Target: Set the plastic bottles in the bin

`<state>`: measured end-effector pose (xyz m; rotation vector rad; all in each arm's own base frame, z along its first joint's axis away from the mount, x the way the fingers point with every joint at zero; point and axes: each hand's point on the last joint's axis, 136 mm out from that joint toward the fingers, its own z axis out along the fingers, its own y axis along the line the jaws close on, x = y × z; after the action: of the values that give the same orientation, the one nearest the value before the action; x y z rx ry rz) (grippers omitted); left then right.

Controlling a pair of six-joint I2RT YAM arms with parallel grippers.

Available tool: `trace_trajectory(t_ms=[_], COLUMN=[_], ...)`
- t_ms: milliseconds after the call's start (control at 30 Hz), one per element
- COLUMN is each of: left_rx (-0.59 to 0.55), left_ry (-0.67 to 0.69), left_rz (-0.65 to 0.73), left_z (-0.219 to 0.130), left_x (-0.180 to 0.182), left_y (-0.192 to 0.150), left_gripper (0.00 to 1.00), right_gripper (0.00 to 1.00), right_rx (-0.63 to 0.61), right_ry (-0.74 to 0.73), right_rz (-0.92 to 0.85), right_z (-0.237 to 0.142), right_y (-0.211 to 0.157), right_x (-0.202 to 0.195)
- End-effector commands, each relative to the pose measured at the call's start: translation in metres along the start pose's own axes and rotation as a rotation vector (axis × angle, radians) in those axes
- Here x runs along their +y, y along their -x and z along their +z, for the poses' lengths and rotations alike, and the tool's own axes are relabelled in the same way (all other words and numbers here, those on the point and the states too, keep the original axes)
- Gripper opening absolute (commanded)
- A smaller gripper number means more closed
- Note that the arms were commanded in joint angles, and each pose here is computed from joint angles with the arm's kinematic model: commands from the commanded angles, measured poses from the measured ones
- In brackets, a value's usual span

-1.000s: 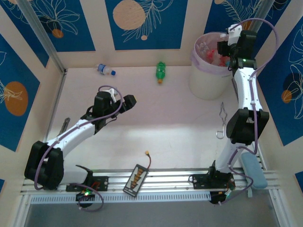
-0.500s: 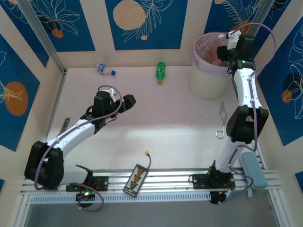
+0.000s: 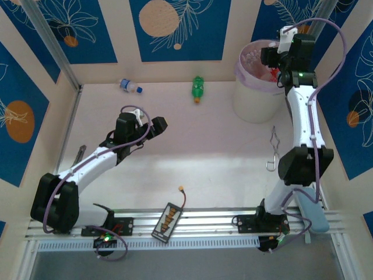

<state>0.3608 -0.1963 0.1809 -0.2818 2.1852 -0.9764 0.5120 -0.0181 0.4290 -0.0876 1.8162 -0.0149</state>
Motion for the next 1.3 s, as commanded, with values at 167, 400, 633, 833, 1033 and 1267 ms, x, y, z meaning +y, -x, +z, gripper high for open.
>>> trace_trajectory(t_ms=[167, 400, 633, 833, 1033, 1267], left_rx=[-0.049, -0.034, -0.035, -0.015, -0.012, -0.007], left_ry=[0.041, 0.066, 0.109, 0.099, 0.093, 0.085], left_rz=[0.023, 0.013, 0.051, 0.057, 0.056, 0.049], left_z=[-0.007, -0.007, -0.019, -0.022, -0.024, -0.024], left_x=[0.011, 0.024, 0.034, 0.035, 0.034, 0.034], left_y=[0.014, 0.006, 0.002, -0.005, -0.006, -0.007], left_gripper=[1.00, 1.00, 1.00, 1.00, 1.00, 1.00], right_gripper=[0.85, 0.86, 0.87, 0.95, 0.99, 0.99], right_rx=[0.008, 0.086, 0.246, 0.338, 0.475, 0.537], right_ry=[0.130, 0.173, 0.203, 0.175, 0.140, 0.080], right_rz=[0.069, 0.137, 0.051, 0.007, 0.023, 0.099], right_z=[-0.046, -0.037, 0.004, 0.055, 0.115, 0.167], right_y=[-0.003, -0.040, -0.101, -0.138, -0.176, -0.215], right_x=[0.086, 0.144, 0.211, 0.249, 0.260, 0.248])
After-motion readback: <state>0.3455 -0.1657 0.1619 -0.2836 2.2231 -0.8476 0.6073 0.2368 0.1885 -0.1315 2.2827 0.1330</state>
